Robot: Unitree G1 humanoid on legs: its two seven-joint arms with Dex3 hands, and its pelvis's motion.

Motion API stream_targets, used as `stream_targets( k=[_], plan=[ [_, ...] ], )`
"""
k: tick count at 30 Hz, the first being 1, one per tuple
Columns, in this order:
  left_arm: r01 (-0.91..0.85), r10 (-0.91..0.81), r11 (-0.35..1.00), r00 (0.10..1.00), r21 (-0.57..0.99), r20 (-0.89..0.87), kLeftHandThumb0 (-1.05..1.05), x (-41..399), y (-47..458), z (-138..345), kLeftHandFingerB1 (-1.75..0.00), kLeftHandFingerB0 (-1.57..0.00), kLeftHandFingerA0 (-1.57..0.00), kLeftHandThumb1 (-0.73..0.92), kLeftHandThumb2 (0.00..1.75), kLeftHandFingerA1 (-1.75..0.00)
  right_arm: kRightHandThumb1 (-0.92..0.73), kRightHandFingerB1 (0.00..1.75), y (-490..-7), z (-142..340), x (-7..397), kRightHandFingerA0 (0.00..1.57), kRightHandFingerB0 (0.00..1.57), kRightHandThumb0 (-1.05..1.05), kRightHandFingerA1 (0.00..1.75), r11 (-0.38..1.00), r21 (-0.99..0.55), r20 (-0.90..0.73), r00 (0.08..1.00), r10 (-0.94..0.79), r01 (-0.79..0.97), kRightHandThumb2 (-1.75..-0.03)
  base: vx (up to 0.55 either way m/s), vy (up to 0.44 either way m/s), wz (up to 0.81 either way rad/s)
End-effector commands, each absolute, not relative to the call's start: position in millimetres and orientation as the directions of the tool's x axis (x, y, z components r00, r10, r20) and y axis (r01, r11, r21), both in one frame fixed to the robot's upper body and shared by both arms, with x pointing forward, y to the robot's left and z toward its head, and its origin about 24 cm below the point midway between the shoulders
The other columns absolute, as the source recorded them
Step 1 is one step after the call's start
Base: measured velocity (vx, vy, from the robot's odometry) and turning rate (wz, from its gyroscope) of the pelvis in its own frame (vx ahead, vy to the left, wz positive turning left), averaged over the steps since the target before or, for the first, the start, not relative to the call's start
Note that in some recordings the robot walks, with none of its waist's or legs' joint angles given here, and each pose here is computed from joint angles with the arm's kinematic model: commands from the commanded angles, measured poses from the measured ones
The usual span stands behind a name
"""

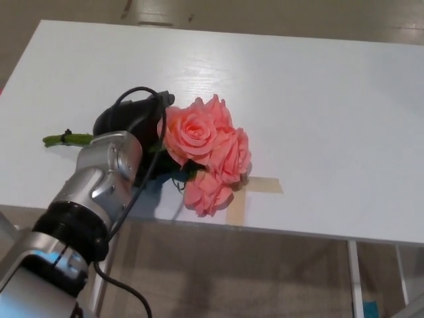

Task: Use the left hand to pick up the rose and passes it to a human.

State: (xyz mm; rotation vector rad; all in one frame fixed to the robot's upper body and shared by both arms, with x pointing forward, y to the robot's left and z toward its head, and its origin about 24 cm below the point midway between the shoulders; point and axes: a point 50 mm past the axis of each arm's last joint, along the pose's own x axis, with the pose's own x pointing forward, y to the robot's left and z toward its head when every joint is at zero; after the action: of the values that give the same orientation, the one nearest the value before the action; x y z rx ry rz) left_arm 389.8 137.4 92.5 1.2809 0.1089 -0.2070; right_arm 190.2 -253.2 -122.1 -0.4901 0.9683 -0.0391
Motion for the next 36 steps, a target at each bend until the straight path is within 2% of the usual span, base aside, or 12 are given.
stream_targets(
  k=[1, 2, 3, 4, 5, 8, 10, 18, 30, 31, 32, 36],
  plan=[
    [0.232, -0.153, 0.237, 0.968, 0.943, -0.2, -0.19, 385, 137, 80, -0.46, -0.11, -0.66, 0.49, 0.93, -0.7, -0.7, 0.39, -255, -123, 187, 0.69, 0.53, -0.28, 0.45, 0.892, -0.41, -0.791, 0.561, -0.244, -0.189, -0.6, 0.0, 0.0, 0.0],
    [0.239, -0.164, 0.246, 0.965, 0.94, -0.202, -0.21, 385, 137, 80, -0.33, -0.39, -0.81, 0.66, 0.6, -0.88, -0.7, 0.39, -255, -124, 186, 0.68, 0.53, -0.28, 0.45, 0.893, -0.409, -0.792, 0.56, -0.244, -0.189, -0.6, 0.0, 0.0, 0.0],
    [0.255, -0.178, 0.251, 0.96, 0.934, -0.214, -0.18, 385, 136, 79, -0.39, -0.59, -0.74, 0.68, 0.6, -1.47, -0.71, 0.39, -256, -123, 186, 0.68, 0.54, -0.28, 0.45, 0.891, -0.411, -0.792, 0.559, -0.245, -0.191, -0.6, 0.0, 0.0, 0.0],
    [0.267, -0.183, 0.247, 0.957, 0.931, -0.226, -0.26, 385, 136, 79, -0.57, -0.63, -0.96, 0.6, 0.84, -1.34, -0.71, 0.39, -256, -123, 187, 0.68, 0.54, -0.28, 0.45, 0.892, -0.41, -0.793, 0.558, -0.245, -0.191, -0.6, 0.0, 0.0, 0.0],
    [0.277, -0.183, 0.24, 0.954, 0.93, -0.236, -0.18, 386, 136, 79, -0.41, -0.68, -0.64, 0.72, 0.56, -1.66, -0.71, 0.39, -256, -123, 187, 0.68, 0.54, -0.28, 0.45, 0.892, -0.409, -0.793, 0.558, -0.244, -0.192, -0.6, 0.0, 0.0, 0.0],
    [0.287, -0.173, 0.22, 0.952, 0.932, -0.252, -0.18, 386, 138, 78, -0.41, -0.58, -0.62, 0.71, 0.62, -1.47, -0.71, 0.39, -255, -123, 188, 0.68, 0.54, -0.28, 0.45, 0.895, -0.403, -0.796, 0.556, -0.239, -0.192, -0.6, 0.0, 0.0, 0.0],
    [0.283, -0.168, 0.223, 0.954, 0.933, -0.249, -0.18, 386, 140, 76, -0.44, -0.65, -0.63, 0.71, 0.63, -1.44, -0.71, 0.39, -255, -123, 188, 0.68, 0.54, -0.28, 0.45, 0.896, -0.4, -0.797, 0.554, -0.238, -0.19, -0.61, 0.0, 0.0, 0.0],
    [0.252, -0.162, 0.21, 0.962, 0.945, -0.221, -0.19, 386, 147, 76, -0.58, -0.88, -0.63, 0.69, 0.61, -1.5, -0.71, 0.4, -256, -123, 187, 0.68, 0.55, -0.27, 0.45, 0.896, -0.398, -0.798, 0.555, -0.233, -0.197, -0.61, 0.0, 0.0, 0.0],
    [0.172, -0.172, 0.214, 0.976, 0.962, -0.137, -0.21, 391, 153, 97, -0.47, -0.79, -0.64, 0.7, 0.61, -1.52, -0.71, 0.39, -258, -122, 187, 0.68, 0.54, -0.28, 0.45, 0.894, -0.397, -0.798, 0.558, -0.226, -0.205, -0.6, 0.0, 0.0, 0.0],
    [0.034, -0.194, 0.22, 0.981, 0.975, 0.01, -0.29, 393, 154, 117, -0.51, -0.8, -0.73, 0.63, 0.62, -1.51, -0.71, 0.39, -259, -122, 186, 0.68, 0.54, -0.27, 0.45, 0.892, -0.401, -0.796, 0.56, -0.228, -0.207, -0.61, 0.0, 0.0, 0.0],
    [-0.009, -0.199, 0.23, 0.978, 0.973, 0.057, -0.28, 394, 154, 124, -0.89, -0.87, -0.78, 0.64, 0.61, -1.56, -0.71, 0.39, -259, -122, 186, 0.68, 0.54, -0.27, 0.45, 0.892, -0.402, -0.796, 0.56, -0.228, -0.208, -0.61, 0.0, 0.0, 0.0],
    [-0.075, -0.206, 0.255, 0.97, 0.964, 0.129, -0.25, 394, 153, 135, -0.82, -0.89, -0.8, 0.64, 0.63, -1.54, -0.71, 0.39, -258, -122, 187, 0.68, 0.54, -0.27, 0.45, 0.892, -0.401, -0.797, 0.56, -0.228, -0.209, -0.61, 0.0, 0.0, 0.0]
  ],
)
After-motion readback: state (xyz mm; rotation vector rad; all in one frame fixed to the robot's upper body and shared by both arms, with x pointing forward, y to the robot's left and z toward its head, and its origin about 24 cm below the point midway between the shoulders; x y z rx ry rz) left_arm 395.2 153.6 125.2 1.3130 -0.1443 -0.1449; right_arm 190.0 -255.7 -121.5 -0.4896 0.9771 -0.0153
